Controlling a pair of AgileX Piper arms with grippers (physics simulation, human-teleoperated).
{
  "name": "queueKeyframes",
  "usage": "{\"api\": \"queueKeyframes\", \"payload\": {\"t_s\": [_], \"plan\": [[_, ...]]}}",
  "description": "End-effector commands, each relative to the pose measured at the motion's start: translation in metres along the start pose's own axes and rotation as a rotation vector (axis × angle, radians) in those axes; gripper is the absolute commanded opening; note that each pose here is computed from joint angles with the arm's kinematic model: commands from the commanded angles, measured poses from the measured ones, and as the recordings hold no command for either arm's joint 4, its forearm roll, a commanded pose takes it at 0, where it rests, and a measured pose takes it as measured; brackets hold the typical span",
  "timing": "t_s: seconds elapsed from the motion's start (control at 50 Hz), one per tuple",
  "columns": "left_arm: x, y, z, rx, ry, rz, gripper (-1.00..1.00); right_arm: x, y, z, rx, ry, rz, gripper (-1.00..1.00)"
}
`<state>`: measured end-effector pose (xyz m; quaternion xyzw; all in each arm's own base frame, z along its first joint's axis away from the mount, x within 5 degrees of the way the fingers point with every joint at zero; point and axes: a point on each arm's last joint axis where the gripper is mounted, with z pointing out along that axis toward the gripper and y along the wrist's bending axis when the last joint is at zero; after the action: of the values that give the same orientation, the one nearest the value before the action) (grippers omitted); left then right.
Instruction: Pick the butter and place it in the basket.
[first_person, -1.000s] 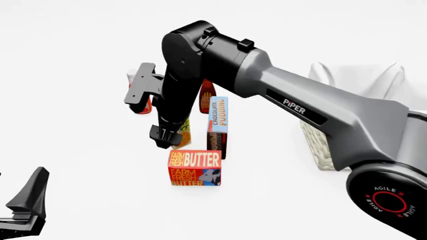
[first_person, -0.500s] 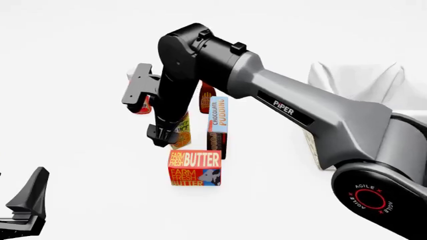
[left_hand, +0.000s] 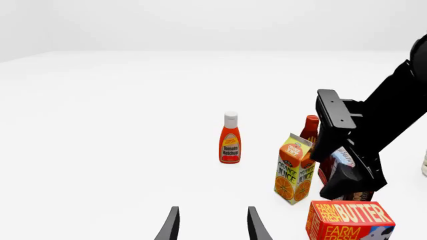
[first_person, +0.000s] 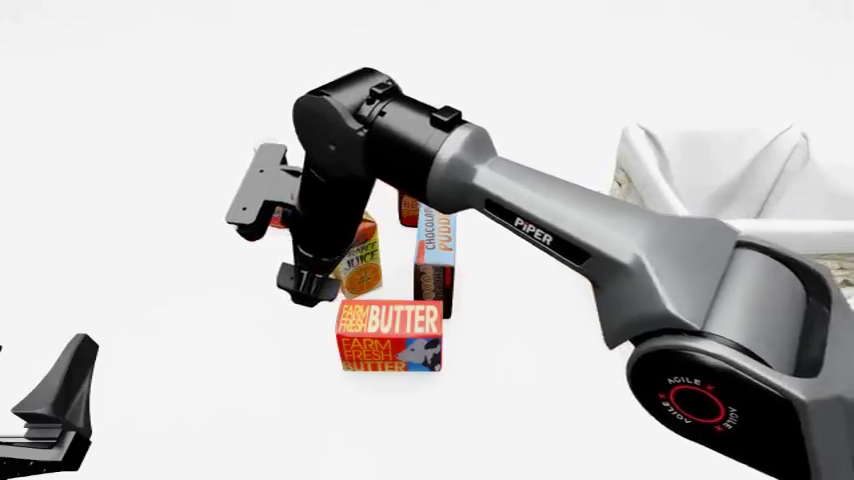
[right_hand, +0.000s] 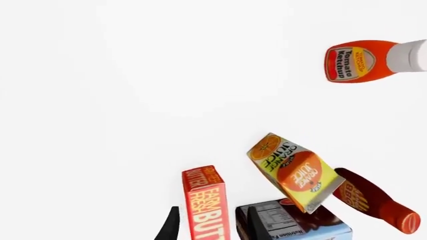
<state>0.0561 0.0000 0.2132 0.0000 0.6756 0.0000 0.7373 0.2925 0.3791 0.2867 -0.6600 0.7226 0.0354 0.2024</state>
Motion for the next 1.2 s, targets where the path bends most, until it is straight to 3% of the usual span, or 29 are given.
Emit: {"api": "queueKeyframes", "payload": {"t_s": [0.02,0.94,1.1,1.2], "plan": [[0.0,0.0,0.0,0.0,0.0,0.0,1.0,-0.008,0.016,0.008,-0.023,0.01,0.0,1.0],[0.0,0.0,0.0,0.0,0.0,0.0,1.0,0.016,0.002,0.061,-0.07,0.125,0.058,1.0],[0.0,0.0,0.0,0.0,0.0,0.0,1.0,0.036,-0.011,0.073,-0.087,0.173,0.071,1.0],[0.0,0.0,0.0,0.0,0.0,0.0,1.0,0.038,-0.01,0.075,-0.091,0.181,0.081,1.0]]}}
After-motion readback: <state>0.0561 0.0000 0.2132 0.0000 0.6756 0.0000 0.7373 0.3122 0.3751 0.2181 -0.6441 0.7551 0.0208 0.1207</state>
